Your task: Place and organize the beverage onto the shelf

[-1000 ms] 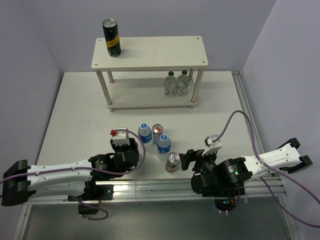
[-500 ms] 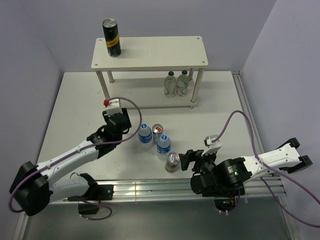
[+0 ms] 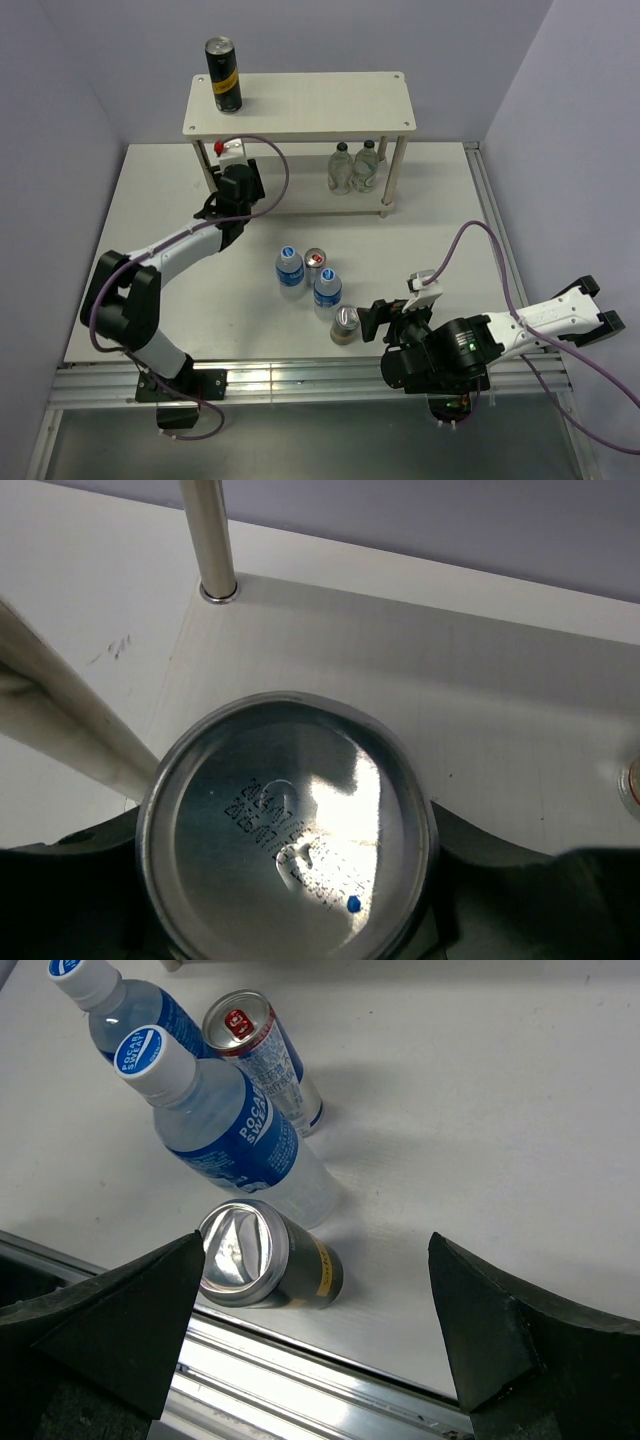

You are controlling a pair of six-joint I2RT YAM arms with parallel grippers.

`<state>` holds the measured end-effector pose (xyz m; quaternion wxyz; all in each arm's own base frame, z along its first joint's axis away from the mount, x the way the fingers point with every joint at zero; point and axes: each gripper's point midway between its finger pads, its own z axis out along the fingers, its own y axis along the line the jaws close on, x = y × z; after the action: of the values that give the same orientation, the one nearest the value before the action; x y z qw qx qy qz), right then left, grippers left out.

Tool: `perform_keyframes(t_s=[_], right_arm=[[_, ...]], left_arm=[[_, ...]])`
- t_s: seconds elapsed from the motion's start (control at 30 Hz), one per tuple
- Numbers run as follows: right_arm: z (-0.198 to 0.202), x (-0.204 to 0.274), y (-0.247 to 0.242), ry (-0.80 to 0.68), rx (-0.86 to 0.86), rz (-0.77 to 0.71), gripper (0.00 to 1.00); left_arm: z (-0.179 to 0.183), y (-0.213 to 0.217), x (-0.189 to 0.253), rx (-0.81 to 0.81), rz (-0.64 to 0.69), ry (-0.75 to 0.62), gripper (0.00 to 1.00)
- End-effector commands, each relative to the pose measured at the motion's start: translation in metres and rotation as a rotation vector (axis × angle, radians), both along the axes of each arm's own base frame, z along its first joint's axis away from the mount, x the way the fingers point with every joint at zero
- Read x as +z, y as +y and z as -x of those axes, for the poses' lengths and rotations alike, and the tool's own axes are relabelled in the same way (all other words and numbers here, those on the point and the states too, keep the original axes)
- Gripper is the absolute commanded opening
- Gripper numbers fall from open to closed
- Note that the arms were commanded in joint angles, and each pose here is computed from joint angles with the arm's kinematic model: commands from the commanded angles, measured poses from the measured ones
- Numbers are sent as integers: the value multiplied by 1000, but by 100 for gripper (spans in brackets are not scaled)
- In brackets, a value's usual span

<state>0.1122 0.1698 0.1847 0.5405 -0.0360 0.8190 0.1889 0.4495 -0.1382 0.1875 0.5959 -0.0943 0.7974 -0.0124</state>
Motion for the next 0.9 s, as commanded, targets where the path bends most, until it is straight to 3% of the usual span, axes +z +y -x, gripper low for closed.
perform_keyframes(t_s=[0.0,0.8,0.87], right_arm=[[-3,8,2,-32,-20,-36,100],[-2,6,5,-32,-14,-5,100],[-2,5,5,-32,-16,-5,100]], left_arm=[[-37,-7,51,13,42,-162,0],[-90,4,2,104,12,-156,1],[-92,5,-5,105,14,-138,10]])
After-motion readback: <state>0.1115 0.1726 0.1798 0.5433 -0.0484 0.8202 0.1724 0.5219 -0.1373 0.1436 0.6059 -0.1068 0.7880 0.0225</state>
